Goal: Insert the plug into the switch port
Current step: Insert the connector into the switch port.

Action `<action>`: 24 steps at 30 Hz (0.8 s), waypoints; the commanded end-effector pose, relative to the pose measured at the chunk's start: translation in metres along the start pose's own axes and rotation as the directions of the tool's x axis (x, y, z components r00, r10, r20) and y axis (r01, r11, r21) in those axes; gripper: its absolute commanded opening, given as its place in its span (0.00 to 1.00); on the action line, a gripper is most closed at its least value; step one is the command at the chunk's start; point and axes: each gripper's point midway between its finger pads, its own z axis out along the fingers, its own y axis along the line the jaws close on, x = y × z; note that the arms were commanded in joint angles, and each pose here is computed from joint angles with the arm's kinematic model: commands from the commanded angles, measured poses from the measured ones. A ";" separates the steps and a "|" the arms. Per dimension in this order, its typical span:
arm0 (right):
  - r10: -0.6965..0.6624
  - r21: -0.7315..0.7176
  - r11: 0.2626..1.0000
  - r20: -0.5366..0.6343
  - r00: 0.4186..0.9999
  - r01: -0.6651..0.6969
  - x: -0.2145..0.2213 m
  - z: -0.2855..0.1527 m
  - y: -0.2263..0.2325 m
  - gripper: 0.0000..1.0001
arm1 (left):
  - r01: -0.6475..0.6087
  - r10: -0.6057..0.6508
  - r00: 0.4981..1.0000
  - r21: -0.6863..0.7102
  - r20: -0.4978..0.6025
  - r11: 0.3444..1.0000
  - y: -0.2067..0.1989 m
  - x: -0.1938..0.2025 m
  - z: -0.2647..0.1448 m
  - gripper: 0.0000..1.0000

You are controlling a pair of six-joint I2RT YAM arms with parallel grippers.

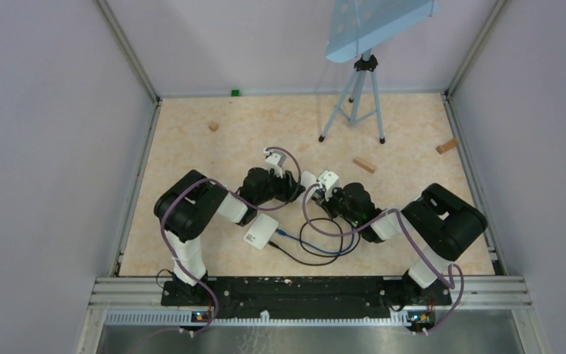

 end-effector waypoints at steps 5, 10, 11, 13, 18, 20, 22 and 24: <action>-0.145 -0.092 0.981 0.253 0.957 0.173 -0.084 0.001 0.011 0.00 | 0.177 -0.108 0.895 0.123 -0.432 0.977 -0.057 0.089 -0.031 0.61; -0.190 -0.139 0.968 0.128 0.973 0.207 -0.050 -0.004 0.016 0.00 | 0.120 -0.114 0.960 0.011 -0.257 0.993 -0.014 0.008 -0.007 0.72; -0.194 -0.147 0.967 0.115 0.974 0.210 -0.046 -0.005 0.017 0.00 | 0.115 -0.115 0.966 -0.014 -0.231 0.993 -0.006 -0.005 -0.005 0.75; -0.191 -0.156 0.966 0.100 0.976 0.205 -0.042 -0.007 0.018 0.00 | 0.103 -0.113 0.977 -0.066 -0.180 0.993 0.008 -0.032 -0.005 0.88; -0.169 -0.198 0.964 0.063 0.984 0.178 -0.038 -0.007 0.024 0.16 | 0.063 -0.085 0.992 -0.212 -0.098 0.975 0.030 -0.080 -0.021 0.99; -0.149 -0.206 0.966 0.044 0.988 0.154 -0.040 -0.007 0.026 0.28 | 0.058 -0.078 0.995 -0.272 -0.063 0.961 0.031 -0.095 -0.035 0.99; -0.126 -0.203 0.970 0.038 0.991 0.131 -0.046 -0.010 0.025 0.40 | 0.060 -0.077 0.996 -0.328 -0.040 0.943 0.032 -0.105 -0.052 0.99; -0.078 -0.177 0.980 0.044 0.996 0.085 -0.058 -0.017 0.022 0.49 | 0.062 -0.076 0.997 -0.371 -0.024 0.927 0.030 -0.114 -0.071 0.99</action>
